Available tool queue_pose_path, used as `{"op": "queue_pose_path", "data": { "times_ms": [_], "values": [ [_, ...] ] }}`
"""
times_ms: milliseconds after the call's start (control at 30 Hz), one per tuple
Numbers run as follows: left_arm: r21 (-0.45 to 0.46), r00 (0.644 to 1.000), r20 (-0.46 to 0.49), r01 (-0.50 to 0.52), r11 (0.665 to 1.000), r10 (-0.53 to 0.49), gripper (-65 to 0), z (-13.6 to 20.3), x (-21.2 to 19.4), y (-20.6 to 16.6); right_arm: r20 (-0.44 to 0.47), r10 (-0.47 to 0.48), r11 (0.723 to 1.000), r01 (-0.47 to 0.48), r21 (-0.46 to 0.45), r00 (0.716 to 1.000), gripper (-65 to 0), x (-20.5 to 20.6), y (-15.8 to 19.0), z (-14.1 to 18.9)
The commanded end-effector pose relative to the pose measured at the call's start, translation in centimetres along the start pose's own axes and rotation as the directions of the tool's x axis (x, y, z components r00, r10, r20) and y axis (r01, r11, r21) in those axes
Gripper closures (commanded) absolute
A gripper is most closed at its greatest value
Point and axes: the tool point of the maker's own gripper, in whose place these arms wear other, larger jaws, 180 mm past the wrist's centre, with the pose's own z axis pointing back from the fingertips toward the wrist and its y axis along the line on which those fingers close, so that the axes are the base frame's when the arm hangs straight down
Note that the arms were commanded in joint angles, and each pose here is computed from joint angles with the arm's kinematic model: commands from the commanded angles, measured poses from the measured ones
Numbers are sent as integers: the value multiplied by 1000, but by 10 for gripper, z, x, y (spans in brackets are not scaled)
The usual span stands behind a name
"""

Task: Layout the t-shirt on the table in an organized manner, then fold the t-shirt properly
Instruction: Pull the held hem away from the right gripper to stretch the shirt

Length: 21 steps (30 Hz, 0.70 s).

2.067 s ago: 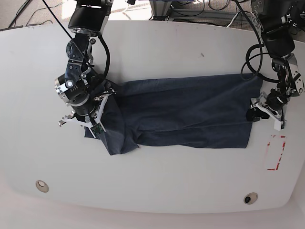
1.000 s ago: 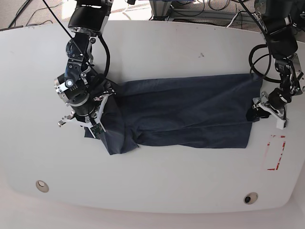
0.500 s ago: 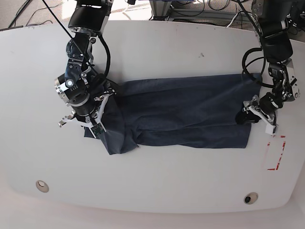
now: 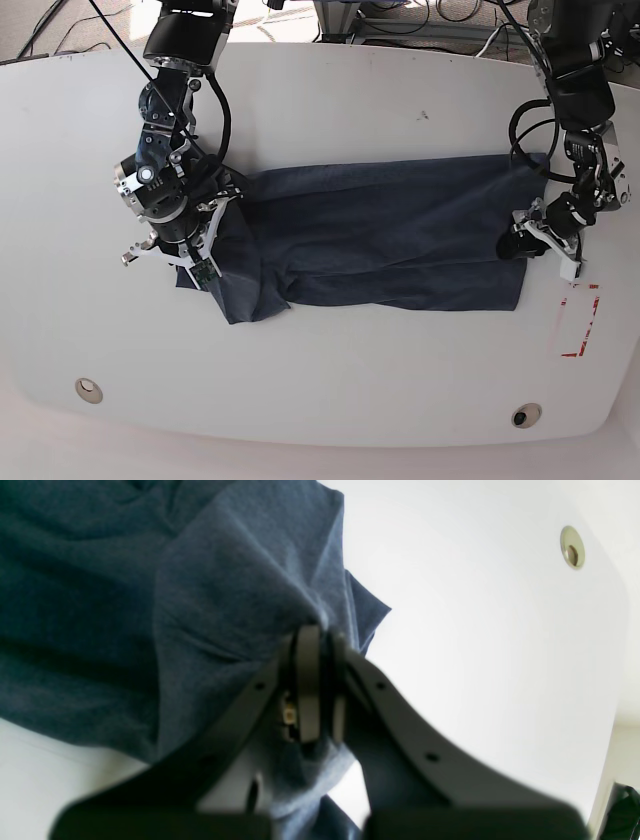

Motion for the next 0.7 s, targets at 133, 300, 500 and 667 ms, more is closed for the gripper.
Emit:
{"op": "queue_pose_path", "data": {
  "times_ms": [133, 300, 500, 667],
  "values": [
    [30, 999, 48, 2, 1000, -4, -397, 12, 20, 12, 53, 1, 1000, 1, -26, 999, 0, 15, -9, 5],
    [44, 999, 46, 12, 999, -14, -397, 17, 22, 19, 53, 1, 1000, 1, -26, 999, 0, 15, -9, 5],
    [45, 999, 42, 14, 999, -16, -360, 17, 21, 19, 53, 1, 1000, 1, -26, 999, 0, 15, -9, 5],
    [49, 999, 42, 10, 999, -12, -214, 17, 21, 20, 53, 1, 1000, 1, -26, 999, 0, 15, -9, 5]
  ]
}}
